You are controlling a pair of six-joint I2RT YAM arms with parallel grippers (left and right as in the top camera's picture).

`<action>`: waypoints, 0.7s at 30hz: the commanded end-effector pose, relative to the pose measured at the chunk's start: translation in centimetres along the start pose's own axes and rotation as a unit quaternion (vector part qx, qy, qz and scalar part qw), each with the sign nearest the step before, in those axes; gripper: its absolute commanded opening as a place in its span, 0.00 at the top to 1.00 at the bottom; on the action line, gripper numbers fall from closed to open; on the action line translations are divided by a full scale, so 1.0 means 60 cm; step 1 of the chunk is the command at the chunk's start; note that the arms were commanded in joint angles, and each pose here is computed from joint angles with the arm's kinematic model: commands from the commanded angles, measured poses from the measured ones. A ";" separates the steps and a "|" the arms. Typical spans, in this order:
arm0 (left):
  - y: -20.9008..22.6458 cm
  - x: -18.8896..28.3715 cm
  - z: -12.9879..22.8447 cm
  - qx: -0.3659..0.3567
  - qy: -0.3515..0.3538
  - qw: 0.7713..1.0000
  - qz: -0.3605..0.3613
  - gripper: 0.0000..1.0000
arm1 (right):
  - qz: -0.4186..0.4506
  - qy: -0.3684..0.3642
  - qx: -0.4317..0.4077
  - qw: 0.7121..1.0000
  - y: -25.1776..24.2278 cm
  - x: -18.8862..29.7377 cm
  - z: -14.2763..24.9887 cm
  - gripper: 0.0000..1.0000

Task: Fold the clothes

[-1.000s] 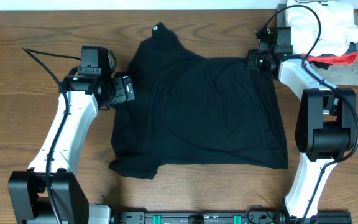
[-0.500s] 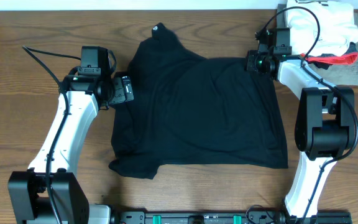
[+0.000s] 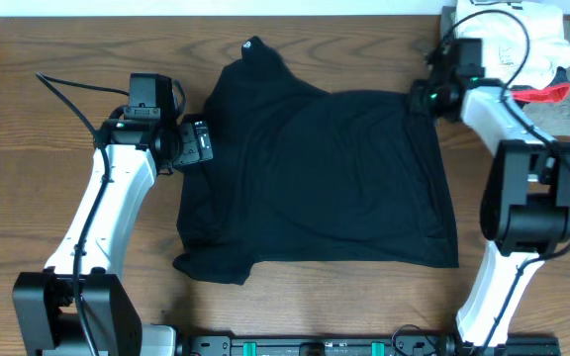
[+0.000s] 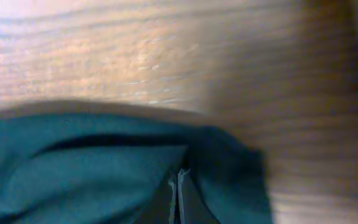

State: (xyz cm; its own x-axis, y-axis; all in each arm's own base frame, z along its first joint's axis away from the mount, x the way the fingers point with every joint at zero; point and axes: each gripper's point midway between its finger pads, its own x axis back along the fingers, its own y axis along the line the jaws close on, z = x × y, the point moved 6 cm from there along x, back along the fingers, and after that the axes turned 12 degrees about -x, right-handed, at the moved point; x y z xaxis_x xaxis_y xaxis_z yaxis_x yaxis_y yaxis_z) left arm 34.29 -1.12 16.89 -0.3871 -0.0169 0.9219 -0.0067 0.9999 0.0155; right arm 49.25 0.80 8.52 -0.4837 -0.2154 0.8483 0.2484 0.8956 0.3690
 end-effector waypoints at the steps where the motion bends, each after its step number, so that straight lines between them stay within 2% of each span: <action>1: 0.005 0.009 -0.006 -0.001 -0.009 1.000 -0.008 0.00 | -0.014 -0.046 0.022 0.999 0.023 0.073 -0.052 0.99; 11: 0.005 0.009 -0.006 -0.001 -0.009 1.000 -0.008 0.00 | 0.051 -0.073 0.029 0.996 -0.030 0.096 -0.083 0.99; 21: 0.005 0.009 -0.006 -0.001 -0.009 1.000 -0.008 0.00 | 0.042 -0.107 0.045 0.992 -0.037 0.091 -0.107 0.98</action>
State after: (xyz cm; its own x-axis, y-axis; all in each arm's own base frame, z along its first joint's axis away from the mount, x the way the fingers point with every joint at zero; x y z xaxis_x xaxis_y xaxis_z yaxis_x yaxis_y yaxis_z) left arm 34.27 -1.09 16.89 -0.3861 -0.0193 0.9223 -0.0076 0.9998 0.0177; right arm 51.06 -4.76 14.22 -0.6179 -0.0743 0.7827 0.2405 0.9299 0.2782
